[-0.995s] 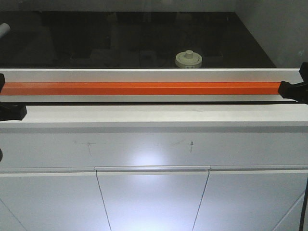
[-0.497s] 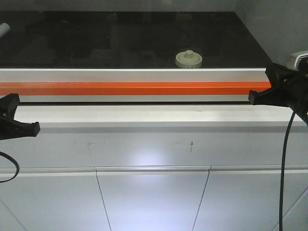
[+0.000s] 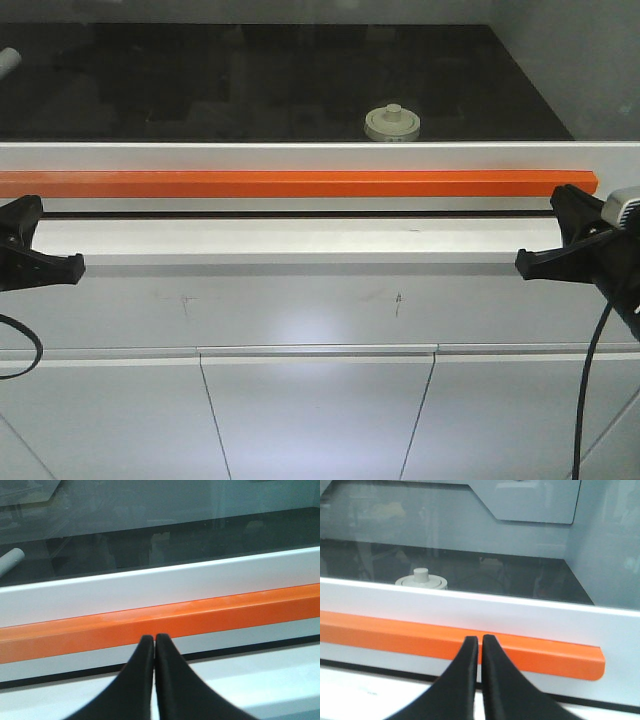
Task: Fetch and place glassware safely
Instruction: 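Move both grippers toward the orange sash handle from either end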
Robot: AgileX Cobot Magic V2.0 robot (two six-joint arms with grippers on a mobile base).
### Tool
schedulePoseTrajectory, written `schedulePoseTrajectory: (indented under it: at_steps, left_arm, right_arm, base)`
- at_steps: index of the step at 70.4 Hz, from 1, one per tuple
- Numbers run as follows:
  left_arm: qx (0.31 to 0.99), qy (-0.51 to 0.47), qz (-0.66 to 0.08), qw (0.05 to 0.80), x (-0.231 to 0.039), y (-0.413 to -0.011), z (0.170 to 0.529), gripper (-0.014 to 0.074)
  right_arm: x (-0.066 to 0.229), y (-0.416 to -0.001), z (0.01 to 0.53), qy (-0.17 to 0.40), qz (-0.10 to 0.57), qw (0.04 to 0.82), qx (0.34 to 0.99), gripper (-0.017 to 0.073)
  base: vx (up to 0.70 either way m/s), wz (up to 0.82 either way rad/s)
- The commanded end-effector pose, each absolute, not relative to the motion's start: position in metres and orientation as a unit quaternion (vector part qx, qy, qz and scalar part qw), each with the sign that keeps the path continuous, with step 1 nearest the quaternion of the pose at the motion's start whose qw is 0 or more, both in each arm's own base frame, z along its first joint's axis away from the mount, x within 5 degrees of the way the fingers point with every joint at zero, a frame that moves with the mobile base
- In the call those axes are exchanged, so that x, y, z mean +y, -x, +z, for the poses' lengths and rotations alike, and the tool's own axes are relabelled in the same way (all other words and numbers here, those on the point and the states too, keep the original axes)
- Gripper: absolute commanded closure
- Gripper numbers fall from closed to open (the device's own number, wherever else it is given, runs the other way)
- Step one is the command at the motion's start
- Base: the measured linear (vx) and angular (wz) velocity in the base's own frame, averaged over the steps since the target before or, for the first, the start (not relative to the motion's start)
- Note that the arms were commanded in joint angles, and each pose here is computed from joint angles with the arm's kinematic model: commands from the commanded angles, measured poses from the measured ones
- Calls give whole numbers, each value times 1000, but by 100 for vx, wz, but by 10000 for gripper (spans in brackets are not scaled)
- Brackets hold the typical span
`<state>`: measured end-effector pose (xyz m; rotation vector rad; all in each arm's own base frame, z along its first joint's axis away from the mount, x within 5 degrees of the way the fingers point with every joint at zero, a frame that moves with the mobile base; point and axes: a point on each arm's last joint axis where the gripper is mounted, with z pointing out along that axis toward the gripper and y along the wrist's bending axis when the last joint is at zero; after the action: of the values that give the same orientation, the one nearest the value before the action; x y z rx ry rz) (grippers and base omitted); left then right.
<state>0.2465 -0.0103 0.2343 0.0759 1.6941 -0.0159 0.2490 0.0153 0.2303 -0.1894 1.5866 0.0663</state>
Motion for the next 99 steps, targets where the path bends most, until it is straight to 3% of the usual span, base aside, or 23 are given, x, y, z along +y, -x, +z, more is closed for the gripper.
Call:
schedulePoseTrajectory:
  at_steps: [1,40,99]
  left_arm:
    - [702,-28,-12,711,-11,-248,254,601]
    - [700,-28,-12,713,-11,-248,255,601]
    - [700,-28,-12,713,-11,-248,255,601]
  right_arm:
    - [15,-250,247,80,26,743,664,560]
    - [14,-277,198,88,13,721,687,560]
    - [12,-334,179,76,10,713,697,560]
  base:
    - [0,0]
    - [0,0]
    - [0,0]
